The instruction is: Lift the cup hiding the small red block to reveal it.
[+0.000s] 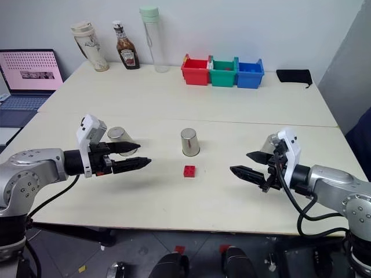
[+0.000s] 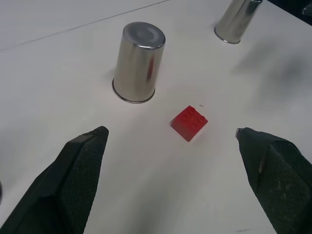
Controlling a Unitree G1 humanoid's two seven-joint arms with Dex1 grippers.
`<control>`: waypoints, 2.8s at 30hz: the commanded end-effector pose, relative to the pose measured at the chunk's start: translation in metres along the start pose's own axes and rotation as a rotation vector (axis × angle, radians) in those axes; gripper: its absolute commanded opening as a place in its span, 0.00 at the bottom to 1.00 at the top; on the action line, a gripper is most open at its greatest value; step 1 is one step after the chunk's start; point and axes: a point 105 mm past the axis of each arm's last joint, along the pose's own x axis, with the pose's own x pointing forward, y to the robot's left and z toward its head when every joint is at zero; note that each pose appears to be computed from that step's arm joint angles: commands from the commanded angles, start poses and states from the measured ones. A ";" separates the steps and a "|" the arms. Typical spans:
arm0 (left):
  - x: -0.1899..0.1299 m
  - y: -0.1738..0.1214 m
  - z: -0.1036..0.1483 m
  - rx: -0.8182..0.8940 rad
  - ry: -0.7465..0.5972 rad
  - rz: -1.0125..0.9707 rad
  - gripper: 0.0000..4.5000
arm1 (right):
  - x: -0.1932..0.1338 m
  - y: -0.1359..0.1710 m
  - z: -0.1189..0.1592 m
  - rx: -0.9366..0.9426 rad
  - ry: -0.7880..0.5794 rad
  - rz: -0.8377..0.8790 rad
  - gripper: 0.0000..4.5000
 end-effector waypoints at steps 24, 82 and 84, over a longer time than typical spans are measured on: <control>-0.010 -0.004 -0.003 0.061 0.007 0.001 0.99 | 0.003 0.007 0.011 -0.045 -0.025 0.037 1.00; -0.068 0.039 -0.014 0.100 -0.045 0.381 0.99 | 0.026 0.024 -0.001 -0.136 0.032 0.175 1.00; -0.075 0.045 -0.014 0.096 -0.081 0.445 0.99 | 0.032 0.027 0.005 -0.142 0.004 0.195 1.00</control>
